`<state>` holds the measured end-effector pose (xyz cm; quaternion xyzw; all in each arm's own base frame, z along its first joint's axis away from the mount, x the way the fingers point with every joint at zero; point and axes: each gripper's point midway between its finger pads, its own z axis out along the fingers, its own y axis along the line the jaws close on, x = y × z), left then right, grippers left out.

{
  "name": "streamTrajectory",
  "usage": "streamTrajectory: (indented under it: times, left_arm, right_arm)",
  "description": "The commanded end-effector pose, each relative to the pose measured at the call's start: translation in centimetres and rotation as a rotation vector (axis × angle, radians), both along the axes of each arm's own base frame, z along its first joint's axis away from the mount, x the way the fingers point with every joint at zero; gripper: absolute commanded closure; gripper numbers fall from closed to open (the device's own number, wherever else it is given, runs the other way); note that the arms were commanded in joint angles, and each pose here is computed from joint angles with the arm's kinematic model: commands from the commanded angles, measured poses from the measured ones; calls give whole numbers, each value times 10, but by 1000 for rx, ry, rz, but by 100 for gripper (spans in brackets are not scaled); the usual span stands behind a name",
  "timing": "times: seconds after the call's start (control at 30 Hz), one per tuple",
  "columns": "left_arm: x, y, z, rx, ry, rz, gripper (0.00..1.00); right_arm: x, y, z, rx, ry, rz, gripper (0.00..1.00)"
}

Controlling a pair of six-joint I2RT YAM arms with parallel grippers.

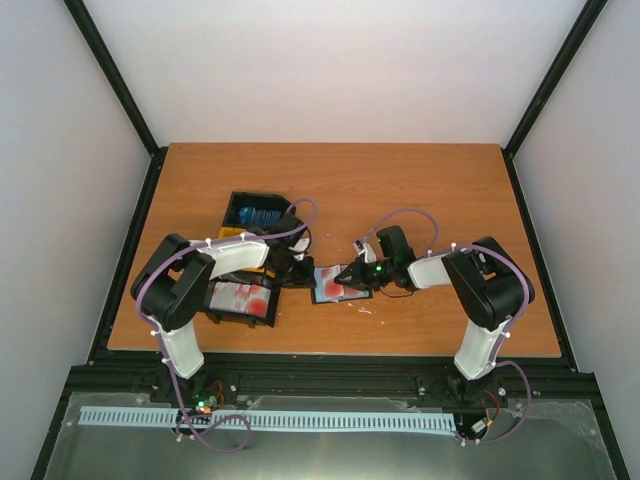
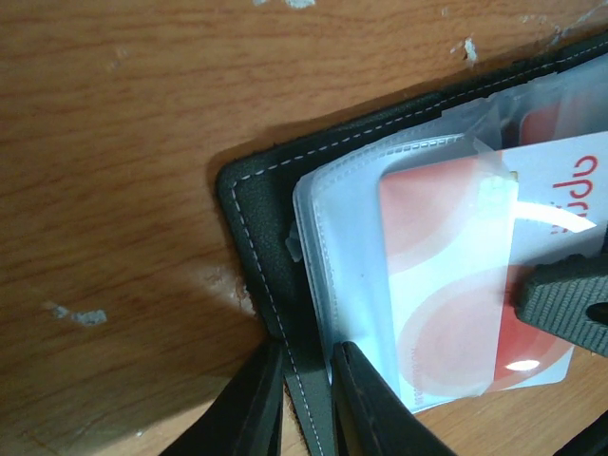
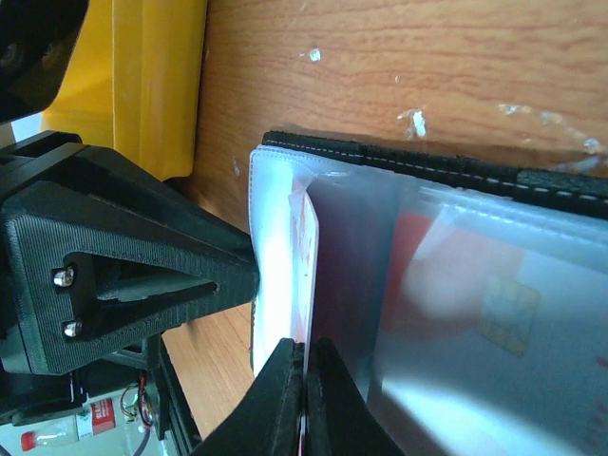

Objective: Put the credit cards into the card holder
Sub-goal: Insert the credit card into the card holder.

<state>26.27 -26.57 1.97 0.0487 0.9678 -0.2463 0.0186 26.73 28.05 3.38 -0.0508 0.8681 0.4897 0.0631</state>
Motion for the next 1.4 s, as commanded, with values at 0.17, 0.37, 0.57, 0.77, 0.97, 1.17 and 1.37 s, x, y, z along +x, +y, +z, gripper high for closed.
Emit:
streamTrajectory:
  times: [0.17,0.37,0.57,0.77,0.97,1.17,1.37]
  left_arm:
    - [-9,4,-17,48,40,-6,84]
    - [-11,6,-17,50,40,-7,84]
    - [-11,5,-17,43,38,-12,84]
    - [-13,4,-18,37,44,-21,84]
    - [-14,2,-18,25,47,-26,86]
    - [-14,3,-18,27,46,-24,87]
    - [-11,7,-13,48,26,-14,87]
  right_arm:
    - [4,-1,-6,-85,-5,-37,83]
    - [9,-17,1,-199,-46,-84,65]
    - [3,-18,-3,-219,-16,-51,70]
    - [-2,-7,-10,-176,22,-23,79]
    - [-4,2,-9,-130,32,-9,81]
    - [-2,5,-5,-134,16,1,82]
    - [2,-6,-3,-268,-22,-8,73]
